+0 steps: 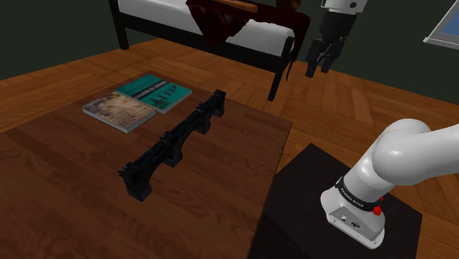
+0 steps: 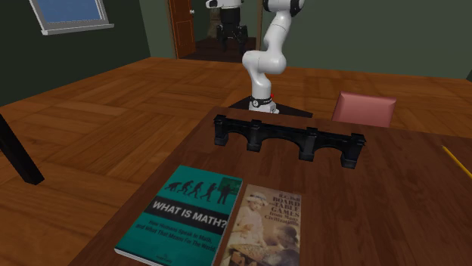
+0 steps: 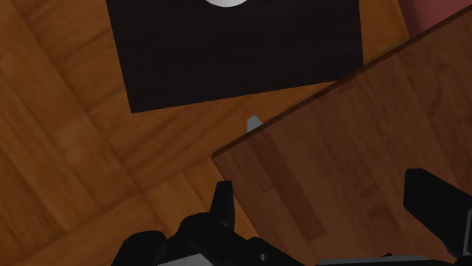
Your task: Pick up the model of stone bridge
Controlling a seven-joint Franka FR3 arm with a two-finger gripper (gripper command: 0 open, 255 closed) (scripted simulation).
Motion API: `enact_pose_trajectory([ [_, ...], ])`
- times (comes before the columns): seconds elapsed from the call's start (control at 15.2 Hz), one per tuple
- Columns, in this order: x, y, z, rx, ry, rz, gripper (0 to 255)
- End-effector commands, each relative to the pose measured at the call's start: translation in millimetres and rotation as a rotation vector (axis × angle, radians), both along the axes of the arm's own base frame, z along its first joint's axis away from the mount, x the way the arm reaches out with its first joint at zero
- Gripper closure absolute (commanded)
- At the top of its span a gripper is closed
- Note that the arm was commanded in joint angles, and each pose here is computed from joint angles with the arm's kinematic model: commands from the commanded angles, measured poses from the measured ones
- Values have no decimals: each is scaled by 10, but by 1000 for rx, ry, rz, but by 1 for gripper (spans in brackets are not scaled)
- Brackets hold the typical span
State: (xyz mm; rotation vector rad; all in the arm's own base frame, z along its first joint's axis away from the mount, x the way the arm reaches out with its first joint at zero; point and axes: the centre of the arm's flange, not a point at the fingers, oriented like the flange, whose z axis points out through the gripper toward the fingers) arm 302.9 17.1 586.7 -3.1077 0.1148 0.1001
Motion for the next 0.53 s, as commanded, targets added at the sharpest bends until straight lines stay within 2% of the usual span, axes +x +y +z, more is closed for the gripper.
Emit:
enact_pose_trajectory([
  [0.0,0,0,0,0,0,0,0],
  [0.46,-12,907,-242,-24,-11,-231,0],
])
